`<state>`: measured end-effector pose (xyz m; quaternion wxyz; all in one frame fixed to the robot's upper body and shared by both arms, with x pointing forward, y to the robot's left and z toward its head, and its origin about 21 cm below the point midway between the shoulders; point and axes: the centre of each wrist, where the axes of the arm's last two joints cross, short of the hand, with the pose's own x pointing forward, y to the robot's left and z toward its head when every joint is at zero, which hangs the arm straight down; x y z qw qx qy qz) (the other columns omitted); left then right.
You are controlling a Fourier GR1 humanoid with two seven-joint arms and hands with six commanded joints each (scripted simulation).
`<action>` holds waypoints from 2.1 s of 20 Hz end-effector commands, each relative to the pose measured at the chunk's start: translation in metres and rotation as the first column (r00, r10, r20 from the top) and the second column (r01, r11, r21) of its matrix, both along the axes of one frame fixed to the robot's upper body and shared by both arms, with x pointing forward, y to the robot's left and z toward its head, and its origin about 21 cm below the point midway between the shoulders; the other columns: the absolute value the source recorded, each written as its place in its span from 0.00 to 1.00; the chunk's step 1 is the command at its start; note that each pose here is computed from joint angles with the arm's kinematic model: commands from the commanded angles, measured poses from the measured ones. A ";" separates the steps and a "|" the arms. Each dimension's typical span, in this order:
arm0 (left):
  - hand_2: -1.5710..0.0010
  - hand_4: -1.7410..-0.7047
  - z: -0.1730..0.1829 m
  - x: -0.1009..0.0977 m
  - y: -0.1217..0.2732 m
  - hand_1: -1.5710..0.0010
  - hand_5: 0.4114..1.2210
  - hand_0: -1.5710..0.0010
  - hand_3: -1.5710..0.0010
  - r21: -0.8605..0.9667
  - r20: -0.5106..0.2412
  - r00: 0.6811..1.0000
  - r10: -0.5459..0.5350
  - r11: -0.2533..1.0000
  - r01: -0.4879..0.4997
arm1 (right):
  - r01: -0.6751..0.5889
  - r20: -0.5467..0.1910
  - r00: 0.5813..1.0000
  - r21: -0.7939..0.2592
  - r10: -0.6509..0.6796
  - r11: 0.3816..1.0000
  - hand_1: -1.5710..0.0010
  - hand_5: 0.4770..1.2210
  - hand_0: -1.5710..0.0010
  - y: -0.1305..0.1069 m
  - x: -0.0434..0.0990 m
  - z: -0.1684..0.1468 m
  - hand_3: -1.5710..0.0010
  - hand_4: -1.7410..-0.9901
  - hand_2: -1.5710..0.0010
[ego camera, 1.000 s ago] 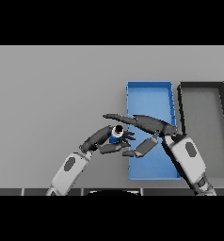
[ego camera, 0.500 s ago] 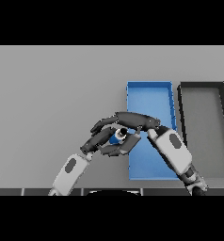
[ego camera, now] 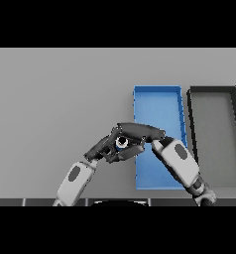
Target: Pick up the blue pipe and place it into the blue bin.
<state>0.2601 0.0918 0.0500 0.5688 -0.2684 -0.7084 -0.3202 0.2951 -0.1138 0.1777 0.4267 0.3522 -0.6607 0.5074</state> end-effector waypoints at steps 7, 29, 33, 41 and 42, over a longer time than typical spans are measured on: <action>0.00 0.01 0.005 0.000 0.002 0.00 1.00 0.00 0.09 0.006 0.050 0.998 0.040 0.999 -0.040 | 0.015 -0.002 1.000 0.057 -0.015 0.998 0.02 0.95 0.02 0.003 -0.005 -0.001 0.03 0.02 0.01; 0.99 0.80 -0.005 0.001 0.015 0.99 0.07 0.99 0.99 0.182 0.008 0.999 0.045 0.982 -0.046 | 0.053 -0.162 0.986 0.111 -0.035 0.992 0.00 1.00 0.00 -0.003 -0.002 0.028 0.00 0.00 0.00; 1.00 0.81 -0.002 0.003 0.012 1.00 0.04 1.00 1.00 0.200 0.001 0.999 0.043 0.979 -0.043 | 0.005 -0.157 0.987 0.217 0.030 0.976 0.00 1.00 0.00 -0.005 0.009 0.083 0.00 0.00 0.00; 1.00 0.82 -0.003 0.003 0.017 1.00 0.02 1.00 1.00 0.220 -0.004 0.999 0.050 0.974 -0.048 | 0.310 -0.133 0.950 0.348 -0.281 0.885 0.00 1.00 0.00 -0.044 0.063 0.156 0.00 0.00 0.00; 1.00 0.82 -0.001 0.004 0.018 1.00 0.01 1.00 1.00 0.219 -0.007 0.999 0.051 0.974 -0.048 | 0.353 -0.148 0.935 0.340 -0.322 0.871 0.00 1.00 0.00 -0.055 0.073 0.158 0.00 0.00 0.00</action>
